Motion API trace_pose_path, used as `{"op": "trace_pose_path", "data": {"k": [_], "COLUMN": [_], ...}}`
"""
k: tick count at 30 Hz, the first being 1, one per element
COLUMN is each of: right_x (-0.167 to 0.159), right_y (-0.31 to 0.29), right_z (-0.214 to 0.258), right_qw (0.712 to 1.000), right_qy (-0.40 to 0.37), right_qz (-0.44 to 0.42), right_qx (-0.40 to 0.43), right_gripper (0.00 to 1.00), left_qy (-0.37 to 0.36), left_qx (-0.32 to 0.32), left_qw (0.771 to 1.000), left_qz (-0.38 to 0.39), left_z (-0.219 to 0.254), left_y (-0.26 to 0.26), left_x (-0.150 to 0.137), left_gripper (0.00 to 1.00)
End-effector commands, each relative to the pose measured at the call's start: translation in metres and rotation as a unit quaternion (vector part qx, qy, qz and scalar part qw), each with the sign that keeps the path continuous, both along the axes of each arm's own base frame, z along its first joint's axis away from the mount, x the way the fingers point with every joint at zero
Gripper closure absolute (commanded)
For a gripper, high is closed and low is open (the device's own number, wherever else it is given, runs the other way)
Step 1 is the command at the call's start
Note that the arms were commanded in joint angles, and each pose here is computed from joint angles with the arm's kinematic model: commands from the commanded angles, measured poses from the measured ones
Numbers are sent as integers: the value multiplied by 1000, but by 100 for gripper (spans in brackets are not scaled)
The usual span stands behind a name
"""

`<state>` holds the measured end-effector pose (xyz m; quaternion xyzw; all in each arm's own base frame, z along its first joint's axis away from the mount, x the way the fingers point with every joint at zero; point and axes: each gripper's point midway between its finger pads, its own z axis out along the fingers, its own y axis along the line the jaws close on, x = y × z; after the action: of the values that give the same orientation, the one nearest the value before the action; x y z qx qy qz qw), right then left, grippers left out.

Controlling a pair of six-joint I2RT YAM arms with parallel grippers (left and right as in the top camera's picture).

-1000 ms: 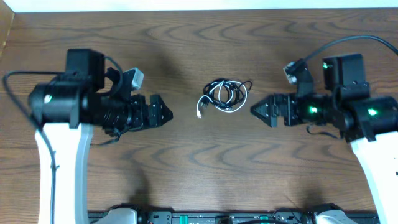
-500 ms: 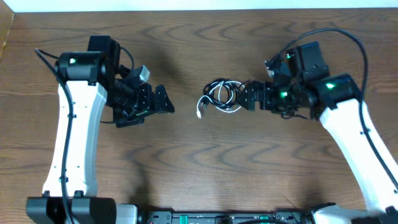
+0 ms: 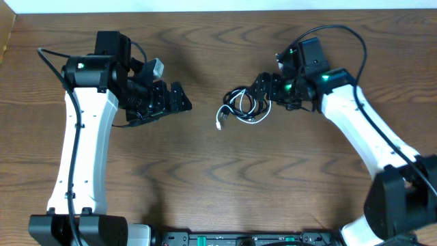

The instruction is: Untangle cables

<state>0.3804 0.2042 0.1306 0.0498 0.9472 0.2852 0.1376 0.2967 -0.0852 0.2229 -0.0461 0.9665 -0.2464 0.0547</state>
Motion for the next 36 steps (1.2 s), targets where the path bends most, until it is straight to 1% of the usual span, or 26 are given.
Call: {"op": "trace_pose_path", "data": {"k": [1,2,3,7,12,14,16,19,22,27,30,36], "right_x": [1,2,5,10,14,17,17,19,20,23,23,19], "right_y": [2,2,3,5,3,0,2,6,15,32,36,31], "right_z": [-30,-34,-44,-63,-63,-62,-60,-56,-44,-6,22,103], "right_qw": [999,999,999,998,999,999,999,999,999,996,994,989], "right_qy": [36,40,45,53,42,39,40,37,35,24,7,-75], "right_qz": [-17,-18,-18,-17,-9,-12,-10,-5,7,36,51,76], "right_qx": [-13,-14,-16,-19,-21,-19,-9,3,29,83,96,100], "right_gripper": [20,20,24,29,55,61,68,85,99,99,99,99], "left_qy": [5,6,7,9,19,25,29,30,30,42,54,56], "left_qx": [3,3,3,3,3,3,3,3,3,1,-2,-16], "left_qw": [1000,1000,1000,1000,1000,1000,1000,1000,1000,999,998,998], "left_qz": [1,1,1,1,1,1,1,1,1,14,29,27], "left_z": [-2,-2,-2,-3,-9,-12,-15,-16,-16,-16,-16,-13], "left_y": [0,0,0,0,0,0,0,0,0,0,-1,-5], "left_x": [-1,-1,-2,-3,-6,-8,-9,-9,-9,-11,-13,-14], "left_gripper": [2,2,2,2,2,2,2,2,2,2,2,2]}}
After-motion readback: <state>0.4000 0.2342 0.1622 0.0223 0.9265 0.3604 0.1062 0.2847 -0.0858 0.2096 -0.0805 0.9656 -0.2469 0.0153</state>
